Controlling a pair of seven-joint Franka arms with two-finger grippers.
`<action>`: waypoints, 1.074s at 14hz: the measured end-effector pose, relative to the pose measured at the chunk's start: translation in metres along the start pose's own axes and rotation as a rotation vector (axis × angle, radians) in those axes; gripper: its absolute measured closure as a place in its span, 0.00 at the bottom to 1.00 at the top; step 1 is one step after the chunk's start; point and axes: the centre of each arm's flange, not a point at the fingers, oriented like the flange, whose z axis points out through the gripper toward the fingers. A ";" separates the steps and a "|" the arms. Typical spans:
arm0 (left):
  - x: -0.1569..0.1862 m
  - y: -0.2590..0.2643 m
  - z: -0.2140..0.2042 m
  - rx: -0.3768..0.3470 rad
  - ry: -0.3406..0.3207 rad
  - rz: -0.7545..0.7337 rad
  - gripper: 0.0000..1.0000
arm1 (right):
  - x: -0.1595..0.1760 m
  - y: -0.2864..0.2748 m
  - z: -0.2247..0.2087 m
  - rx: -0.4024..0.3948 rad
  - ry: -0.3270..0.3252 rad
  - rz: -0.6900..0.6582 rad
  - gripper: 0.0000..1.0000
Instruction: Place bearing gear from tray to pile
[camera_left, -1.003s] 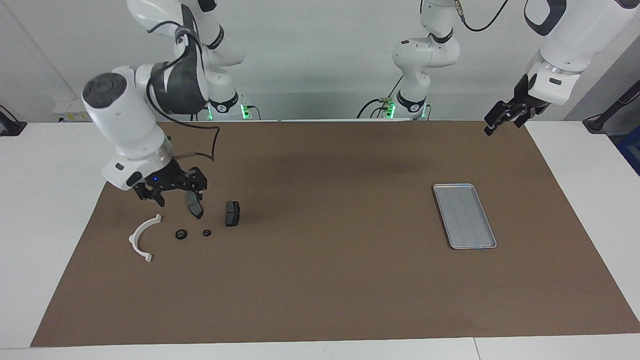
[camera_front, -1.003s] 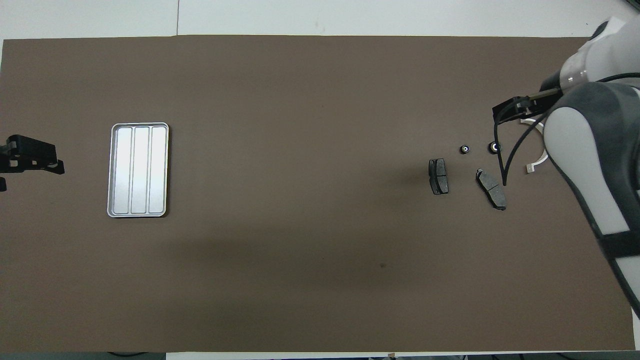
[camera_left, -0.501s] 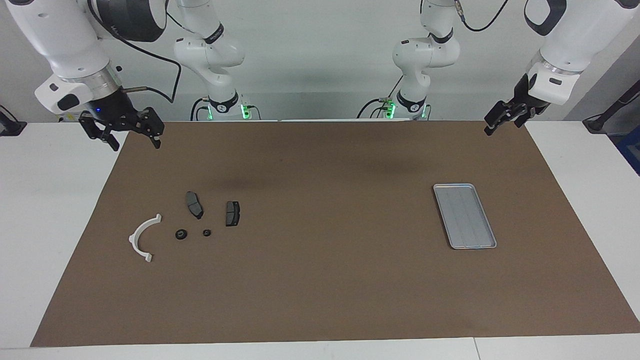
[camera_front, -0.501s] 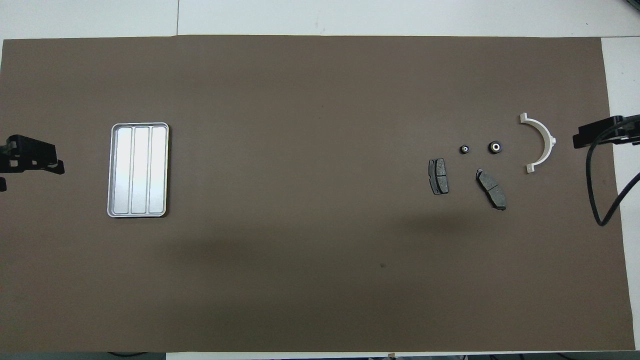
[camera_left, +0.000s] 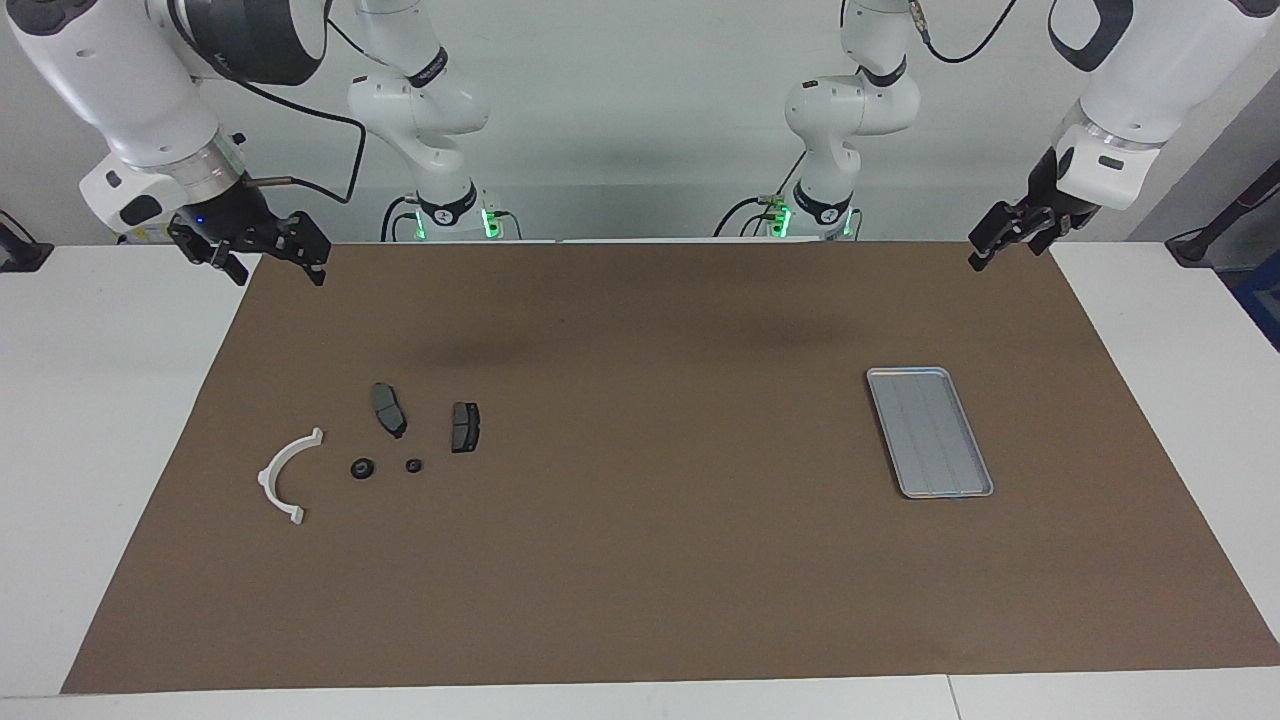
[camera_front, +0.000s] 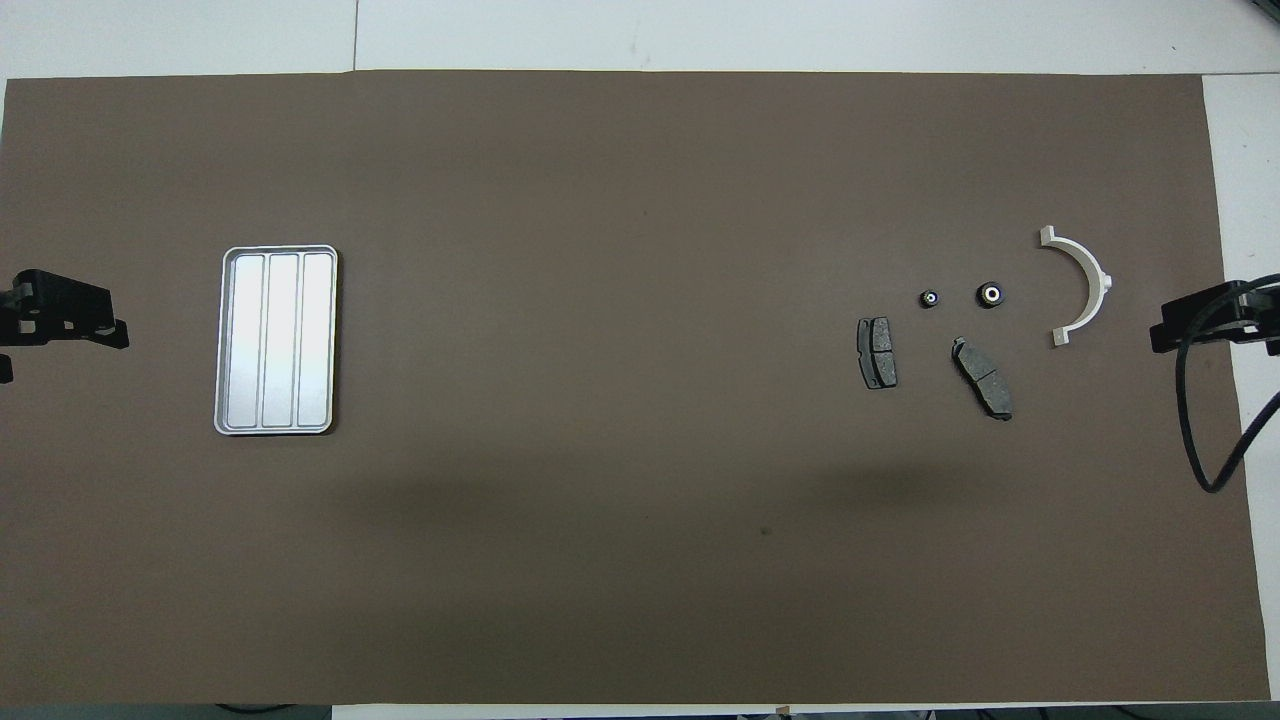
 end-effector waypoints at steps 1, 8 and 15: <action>0.000 0.000 0.000 0.000 0.000 0.000 0.00 | -0.002 0.000 0.000 0.000 0.009 -0.001 0.00; 0.000 0.000 0.000 0.000 0.000 0.000 0.00 | -0.001 -0.002 -0.005 -0.001 0.042 -0.005 0.00; 0.000 0.000 0.000 0.000 0.000 0.000 0.00 | -0.001 0.003 -0.005 -0.035 0.041 -0.001 0.00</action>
